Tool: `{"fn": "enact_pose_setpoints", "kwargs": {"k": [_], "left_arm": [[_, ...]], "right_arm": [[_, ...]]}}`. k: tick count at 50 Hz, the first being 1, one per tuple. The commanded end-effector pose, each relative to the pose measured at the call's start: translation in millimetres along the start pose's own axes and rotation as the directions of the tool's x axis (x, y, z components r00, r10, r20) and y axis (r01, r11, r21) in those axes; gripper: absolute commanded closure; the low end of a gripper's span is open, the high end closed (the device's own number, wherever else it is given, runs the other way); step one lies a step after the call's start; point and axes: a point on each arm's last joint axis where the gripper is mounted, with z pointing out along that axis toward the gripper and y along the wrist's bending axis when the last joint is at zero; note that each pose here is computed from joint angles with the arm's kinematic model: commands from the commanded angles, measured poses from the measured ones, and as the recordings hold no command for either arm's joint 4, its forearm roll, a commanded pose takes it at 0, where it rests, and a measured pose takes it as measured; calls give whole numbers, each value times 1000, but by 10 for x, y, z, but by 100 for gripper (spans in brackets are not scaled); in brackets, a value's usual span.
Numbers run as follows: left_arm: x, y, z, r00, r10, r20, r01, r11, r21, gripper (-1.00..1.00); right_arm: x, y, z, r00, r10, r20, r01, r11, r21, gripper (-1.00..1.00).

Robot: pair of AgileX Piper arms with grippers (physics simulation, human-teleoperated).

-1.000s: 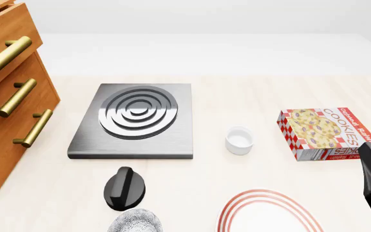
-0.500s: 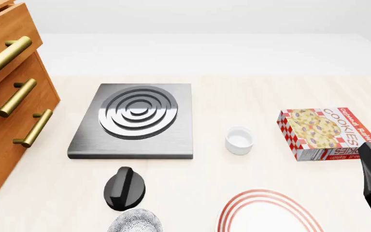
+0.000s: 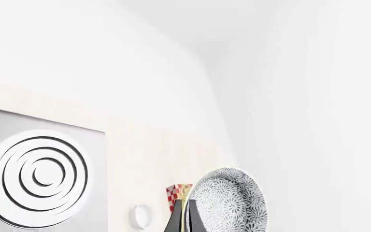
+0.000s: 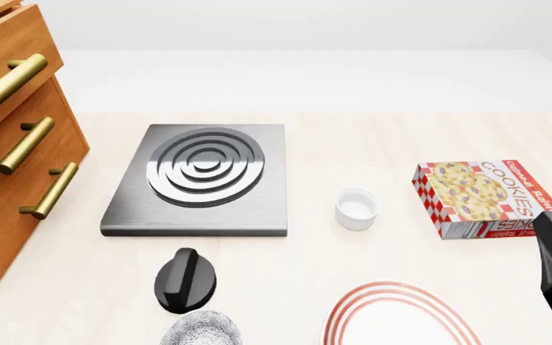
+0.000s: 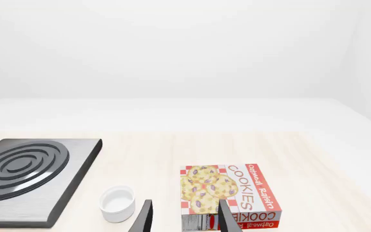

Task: Pick the akita bowl on the wooden cabinet and place it on the plate.

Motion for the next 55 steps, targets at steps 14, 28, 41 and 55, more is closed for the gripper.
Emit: {"fn": "enact_pose_setpoints", "kwargs": {"k": [14, 28, 41, 55], "left_arm": [[173, -25, 30, 994, 71, -87, -71, 997, 7, 100], [251, -12, 48, 986, 111, -123, -111, 994, 5, 100], [332, -43, 114, 973, 154, -170, -154, 988, 11, 100], [469, -100, 166, 957, 186, -222, -181, 983, 41, 100]], "right_arm": [[0, 0, 0, 1000, 0, 0, 0, 1000, 0, -100], [0, 0, 0, 1000, 0, 0, 0, 1000, 0, -100], [0, 0, 0, 1000, 0, 0, 0, 1000, 0, -100], [0, 0, 0, 1000, 0, 0, 0, 1000, 0, -100]]}}
